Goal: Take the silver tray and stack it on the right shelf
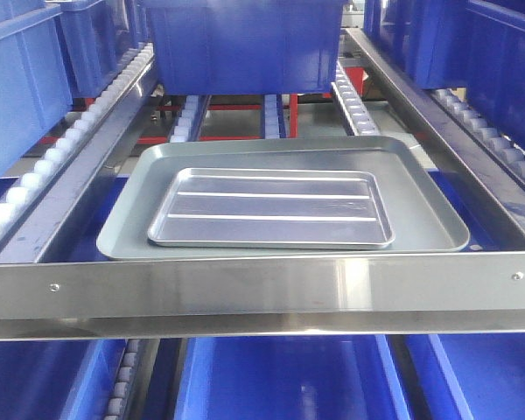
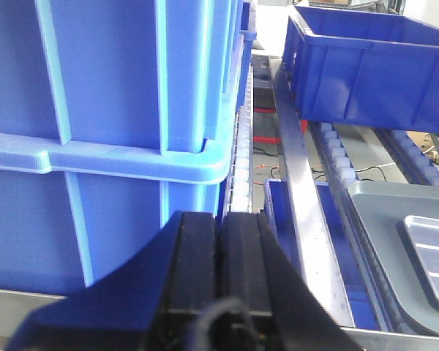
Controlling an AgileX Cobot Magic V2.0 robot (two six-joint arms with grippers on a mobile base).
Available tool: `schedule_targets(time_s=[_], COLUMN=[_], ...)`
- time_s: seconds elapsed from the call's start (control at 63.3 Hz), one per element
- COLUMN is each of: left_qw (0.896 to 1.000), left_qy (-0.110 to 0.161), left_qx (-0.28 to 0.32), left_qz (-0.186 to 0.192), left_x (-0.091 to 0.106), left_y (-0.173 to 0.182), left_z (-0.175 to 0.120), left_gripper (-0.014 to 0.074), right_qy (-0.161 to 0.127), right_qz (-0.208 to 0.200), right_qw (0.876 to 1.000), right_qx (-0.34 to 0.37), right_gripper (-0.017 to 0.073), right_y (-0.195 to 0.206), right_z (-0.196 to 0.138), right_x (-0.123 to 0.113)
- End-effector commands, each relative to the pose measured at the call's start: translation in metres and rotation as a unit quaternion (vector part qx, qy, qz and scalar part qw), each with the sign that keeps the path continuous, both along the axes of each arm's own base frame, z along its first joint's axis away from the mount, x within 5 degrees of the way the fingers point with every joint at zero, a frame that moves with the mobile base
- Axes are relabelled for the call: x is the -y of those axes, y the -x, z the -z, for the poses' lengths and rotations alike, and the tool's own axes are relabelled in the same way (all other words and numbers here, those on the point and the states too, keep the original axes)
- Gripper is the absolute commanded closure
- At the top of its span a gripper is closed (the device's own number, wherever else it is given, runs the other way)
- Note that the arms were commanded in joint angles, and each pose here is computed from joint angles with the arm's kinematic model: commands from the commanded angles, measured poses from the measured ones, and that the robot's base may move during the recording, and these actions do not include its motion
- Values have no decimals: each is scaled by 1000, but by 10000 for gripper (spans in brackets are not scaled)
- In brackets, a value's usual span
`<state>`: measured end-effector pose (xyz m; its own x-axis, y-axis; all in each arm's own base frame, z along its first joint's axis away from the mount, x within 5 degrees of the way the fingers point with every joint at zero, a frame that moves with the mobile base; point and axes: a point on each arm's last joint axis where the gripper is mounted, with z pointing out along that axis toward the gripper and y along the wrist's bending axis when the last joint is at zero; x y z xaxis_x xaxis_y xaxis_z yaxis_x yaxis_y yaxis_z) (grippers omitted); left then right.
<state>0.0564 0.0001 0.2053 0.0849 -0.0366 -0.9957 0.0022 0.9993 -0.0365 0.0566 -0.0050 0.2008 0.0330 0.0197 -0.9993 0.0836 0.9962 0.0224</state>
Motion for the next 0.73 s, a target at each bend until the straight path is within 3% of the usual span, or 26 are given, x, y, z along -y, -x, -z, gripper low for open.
schedule_targets(time_s=[0.0, 0.711], left_qw=[999, 999], left_qy=[4, 4], left_qx=[44, 44], left_qz=[-3, -3], left_x=[-1, -1], left_y=[1, 1], left_z=[-3, -3], left_gripper=[694, 694], right_qy=[18, 18], right_qz=[-4, -4], right_qw=[998, 998], right_qx=[61, 61], right_gripper=[504, 504], right_y=[3, 3], right_z=[-15, -15], right_x=[-1, -1])
